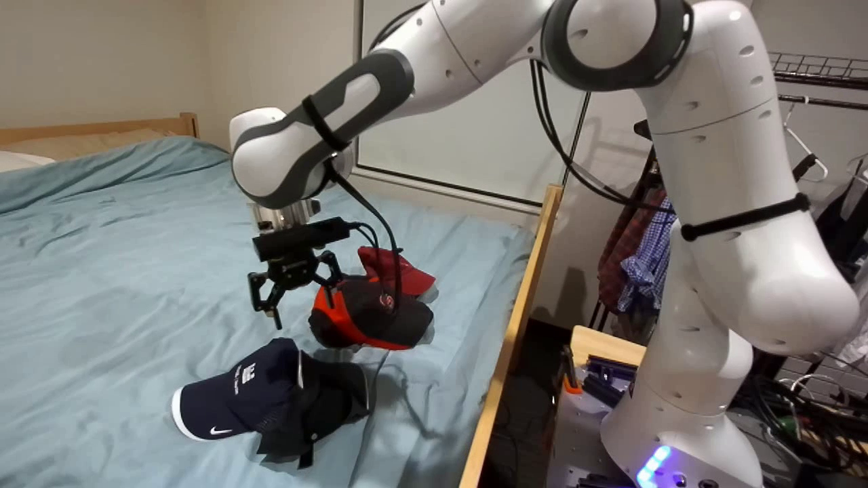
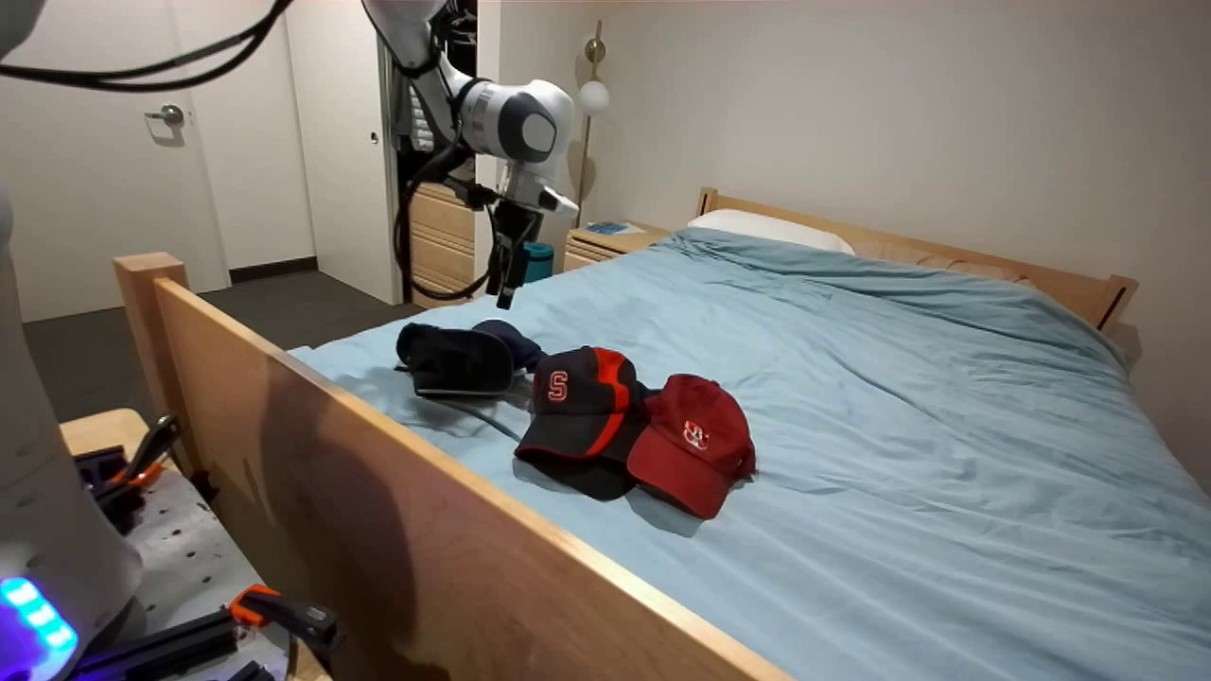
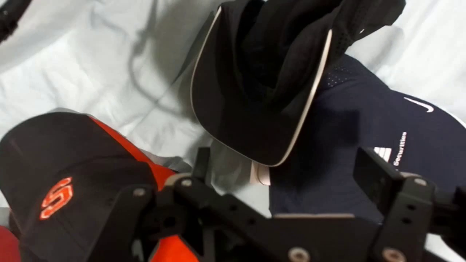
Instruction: Separate the caps on the left from each other
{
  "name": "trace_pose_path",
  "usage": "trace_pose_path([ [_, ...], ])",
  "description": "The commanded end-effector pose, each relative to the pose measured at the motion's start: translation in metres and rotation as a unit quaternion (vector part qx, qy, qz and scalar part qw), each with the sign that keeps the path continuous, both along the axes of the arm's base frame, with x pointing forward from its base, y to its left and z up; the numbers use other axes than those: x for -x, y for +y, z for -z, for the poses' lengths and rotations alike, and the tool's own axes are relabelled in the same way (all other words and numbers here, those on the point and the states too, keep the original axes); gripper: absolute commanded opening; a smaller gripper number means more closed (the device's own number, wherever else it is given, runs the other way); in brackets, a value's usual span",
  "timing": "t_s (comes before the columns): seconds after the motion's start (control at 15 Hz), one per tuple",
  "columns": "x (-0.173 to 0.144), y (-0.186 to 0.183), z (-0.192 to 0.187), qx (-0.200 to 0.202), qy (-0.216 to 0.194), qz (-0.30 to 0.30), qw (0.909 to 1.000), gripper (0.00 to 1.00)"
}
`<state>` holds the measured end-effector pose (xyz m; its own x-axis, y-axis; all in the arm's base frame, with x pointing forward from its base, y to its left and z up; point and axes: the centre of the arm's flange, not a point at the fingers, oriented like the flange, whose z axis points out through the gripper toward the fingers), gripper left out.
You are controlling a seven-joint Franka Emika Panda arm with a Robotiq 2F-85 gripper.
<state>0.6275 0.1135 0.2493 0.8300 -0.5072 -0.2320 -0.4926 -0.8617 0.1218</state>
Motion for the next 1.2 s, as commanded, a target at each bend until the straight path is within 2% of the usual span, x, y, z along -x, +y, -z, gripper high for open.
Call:
trace_pose_path([
  [0.0,-0.025,0.013,0.005,-0.025,0.009,-0.051,0.9983,1.0],
  [0.4,-0.006,0.035,0.035,-0.052,0.059,-0.033,0.9963,1.0],
  [0.53,0.0,0.03,0.04,-0.035,0.066,0.002,0.9972,1.0],
  [0.6,-0.003,0.033,0.039,-0.036,0.057,-0.025,0.9974,1.0],
  [0.73,-0.003,0.03,0.044,-0.031,0.061,-0.016,0.9975,1.0],
  [0.8,-0.003,0.032,0.047,-0.011,0.067,-0.016,0.9975,1.0],
  [0.87,-0.004,0.032,0.054,-0.007,0.068,-0.008,0.9976,1.0],
  [1.13,0.002,0.04,0.09,-0.02,0.087,-0.008,0.996,1.0],
])
